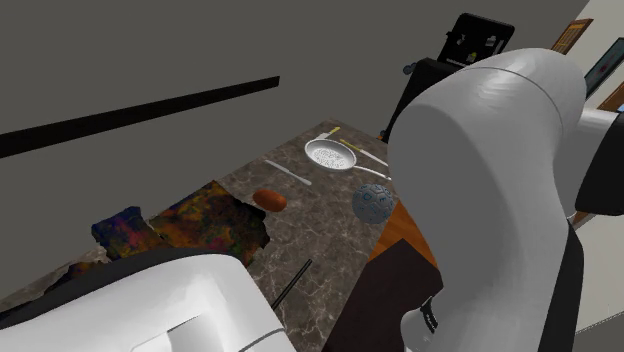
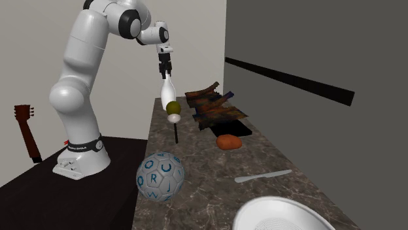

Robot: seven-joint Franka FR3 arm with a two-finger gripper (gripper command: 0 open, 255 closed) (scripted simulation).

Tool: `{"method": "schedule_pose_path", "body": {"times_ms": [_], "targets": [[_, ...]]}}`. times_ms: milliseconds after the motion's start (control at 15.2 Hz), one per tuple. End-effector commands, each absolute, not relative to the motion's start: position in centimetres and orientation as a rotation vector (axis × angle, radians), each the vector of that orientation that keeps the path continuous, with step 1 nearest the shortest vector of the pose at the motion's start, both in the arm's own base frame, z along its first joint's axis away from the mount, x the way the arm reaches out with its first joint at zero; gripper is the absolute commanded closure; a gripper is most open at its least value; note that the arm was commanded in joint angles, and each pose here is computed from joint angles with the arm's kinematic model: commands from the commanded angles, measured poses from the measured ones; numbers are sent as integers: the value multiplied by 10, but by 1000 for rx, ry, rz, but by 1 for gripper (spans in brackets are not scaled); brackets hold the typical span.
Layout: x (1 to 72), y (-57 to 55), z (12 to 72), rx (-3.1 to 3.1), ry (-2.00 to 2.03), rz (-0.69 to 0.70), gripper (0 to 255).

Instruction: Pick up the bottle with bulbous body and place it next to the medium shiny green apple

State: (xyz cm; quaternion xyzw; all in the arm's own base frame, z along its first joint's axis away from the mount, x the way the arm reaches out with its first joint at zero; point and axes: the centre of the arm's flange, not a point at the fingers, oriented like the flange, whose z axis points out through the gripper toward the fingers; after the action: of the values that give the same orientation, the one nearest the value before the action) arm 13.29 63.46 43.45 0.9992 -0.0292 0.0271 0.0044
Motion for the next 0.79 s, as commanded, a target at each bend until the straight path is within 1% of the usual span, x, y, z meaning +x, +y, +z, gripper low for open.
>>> {"method": "schedule_pose_path", "body": {"times_ms": [0, 264, 726], "targets": [[133, 635, 435, 3130, -92, 85, 0], [130, 635, 484, 3130, -92, 85, 0], [130, 635, 484, 3130, -92, 85, 0]]}}
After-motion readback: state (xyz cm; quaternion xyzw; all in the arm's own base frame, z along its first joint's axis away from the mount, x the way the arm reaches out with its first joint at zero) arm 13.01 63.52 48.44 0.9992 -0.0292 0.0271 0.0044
